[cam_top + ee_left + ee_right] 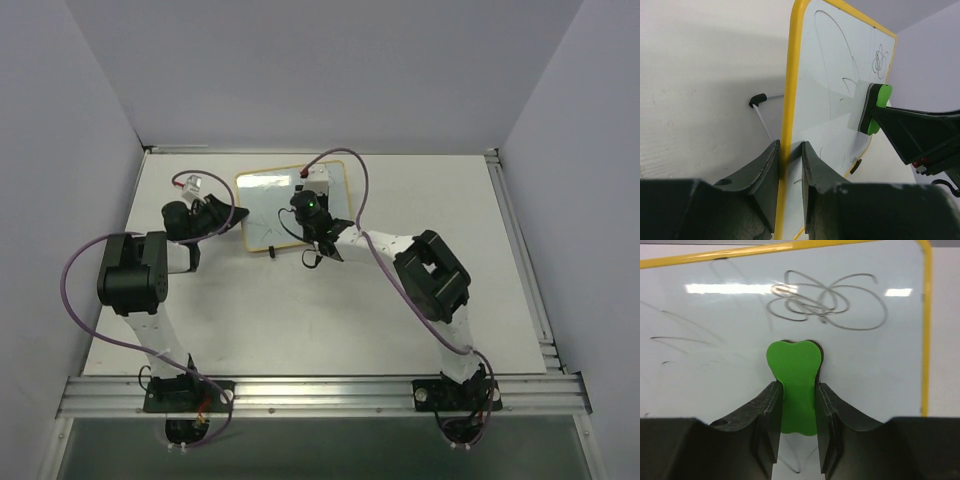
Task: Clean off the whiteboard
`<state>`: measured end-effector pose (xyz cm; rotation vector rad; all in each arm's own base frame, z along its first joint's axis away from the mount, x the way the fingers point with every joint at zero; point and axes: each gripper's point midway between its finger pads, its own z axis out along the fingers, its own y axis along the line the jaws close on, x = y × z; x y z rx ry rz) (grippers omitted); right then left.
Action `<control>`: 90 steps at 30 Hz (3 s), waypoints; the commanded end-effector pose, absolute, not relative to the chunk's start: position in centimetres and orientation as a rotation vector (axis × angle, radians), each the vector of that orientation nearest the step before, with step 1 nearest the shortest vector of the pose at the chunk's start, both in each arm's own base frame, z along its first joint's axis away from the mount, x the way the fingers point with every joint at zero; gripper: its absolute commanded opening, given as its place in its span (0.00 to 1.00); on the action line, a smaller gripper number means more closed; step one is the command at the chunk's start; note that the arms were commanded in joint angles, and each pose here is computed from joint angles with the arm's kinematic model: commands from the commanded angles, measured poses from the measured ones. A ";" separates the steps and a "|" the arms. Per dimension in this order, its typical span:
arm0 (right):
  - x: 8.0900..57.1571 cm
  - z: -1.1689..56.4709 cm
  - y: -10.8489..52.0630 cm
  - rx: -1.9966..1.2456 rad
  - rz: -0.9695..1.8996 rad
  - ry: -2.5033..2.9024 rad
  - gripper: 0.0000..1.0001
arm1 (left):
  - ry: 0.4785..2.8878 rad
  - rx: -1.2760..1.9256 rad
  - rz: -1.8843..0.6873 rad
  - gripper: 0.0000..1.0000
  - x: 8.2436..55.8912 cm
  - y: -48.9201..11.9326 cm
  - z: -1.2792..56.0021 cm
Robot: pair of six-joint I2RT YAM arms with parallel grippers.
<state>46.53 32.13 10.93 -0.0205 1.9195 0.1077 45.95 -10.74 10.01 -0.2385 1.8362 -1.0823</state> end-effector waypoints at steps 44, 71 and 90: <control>42.1 7.0 33.9 -0.128 0.026 1.976 0.00 | 1.818 -0.230 -1.056 0.14 46.1 -10.5 10.1; 42.5 6.3 24.2 0.028 -0.061 2.002 0.00 | 1.828 -0.231 -1.051 0.14 46.2 -10.5 10.0; 39.7 5.0 35.6 -0.133 0.078 1.994 0.00 | 1.829 -0.221 -1.054 0.14 46.1 -10.6 10.1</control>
